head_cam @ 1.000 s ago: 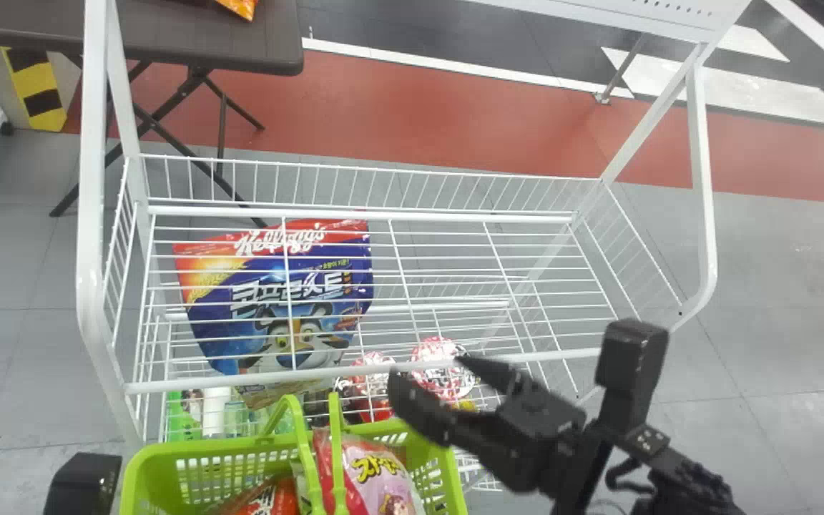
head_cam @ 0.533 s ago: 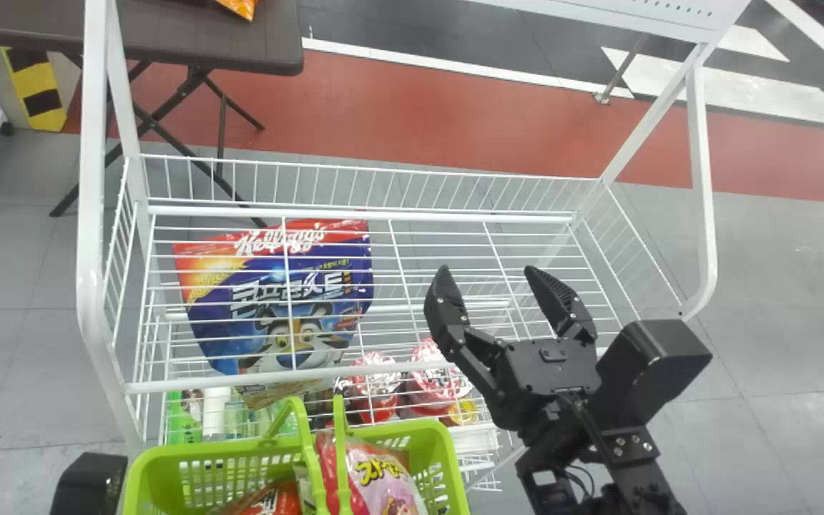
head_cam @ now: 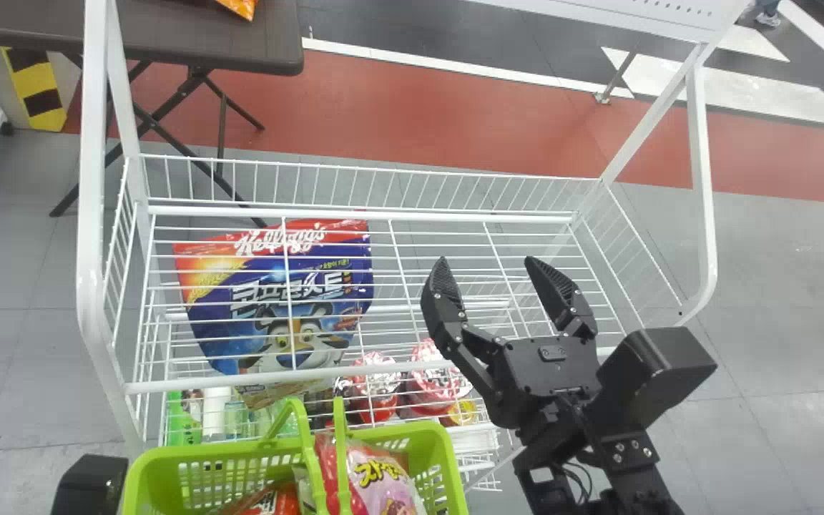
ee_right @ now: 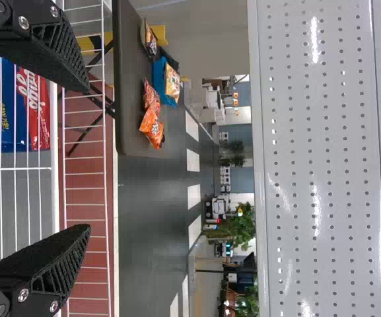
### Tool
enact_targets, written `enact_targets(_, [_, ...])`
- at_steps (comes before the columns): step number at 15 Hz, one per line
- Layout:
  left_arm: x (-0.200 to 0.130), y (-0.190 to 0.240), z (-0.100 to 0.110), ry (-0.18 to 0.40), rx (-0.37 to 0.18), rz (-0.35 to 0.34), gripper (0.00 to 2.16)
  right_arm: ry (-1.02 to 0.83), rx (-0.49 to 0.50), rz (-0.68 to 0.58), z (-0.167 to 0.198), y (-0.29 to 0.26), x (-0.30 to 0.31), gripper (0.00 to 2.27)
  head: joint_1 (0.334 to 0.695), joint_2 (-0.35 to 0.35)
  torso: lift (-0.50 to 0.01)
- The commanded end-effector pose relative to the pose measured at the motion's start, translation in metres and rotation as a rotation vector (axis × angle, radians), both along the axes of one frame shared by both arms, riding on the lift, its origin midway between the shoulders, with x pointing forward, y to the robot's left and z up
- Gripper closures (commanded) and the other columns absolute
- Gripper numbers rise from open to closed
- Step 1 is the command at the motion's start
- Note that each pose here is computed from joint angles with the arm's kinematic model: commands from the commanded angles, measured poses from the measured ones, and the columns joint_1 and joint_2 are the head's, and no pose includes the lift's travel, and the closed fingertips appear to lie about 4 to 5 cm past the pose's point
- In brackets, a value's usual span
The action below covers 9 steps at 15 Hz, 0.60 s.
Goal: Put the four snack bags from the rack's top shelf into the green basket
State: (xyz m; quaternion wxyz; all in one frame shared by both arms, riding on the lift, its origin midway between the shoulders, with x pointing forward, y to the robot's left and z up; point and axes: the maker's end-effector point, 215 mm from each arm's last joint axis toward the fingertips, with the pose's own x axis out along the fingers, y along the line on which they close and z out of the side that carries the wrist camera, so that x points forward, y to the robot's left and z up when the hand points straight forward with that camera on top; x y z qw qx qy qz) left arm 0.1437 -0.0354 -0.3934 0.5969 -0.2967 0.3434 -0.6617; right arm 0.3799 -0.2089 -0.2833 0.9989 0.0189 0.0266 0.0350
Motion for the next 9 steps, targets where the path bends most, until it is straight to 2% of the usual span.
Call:
enact_targets(1, [-0.0003, 0.0002, -0.0001, 0.001, 0.001, 0.001, 1.53, -0.003, 0.000, -0.001, 0.0008, -0.0004, 0.0001, 0.08, 0.695, -0.350, 0.000])
enact_targets(9, [-0.0007, -0.0014, 0.0004, 0.000, -0.001, -0.002, 1.53, -0.007, 0.001, -0.001, 0.0018, -0.0010, 0.0001, 0.08, 0.695, -0.350, 0.000])
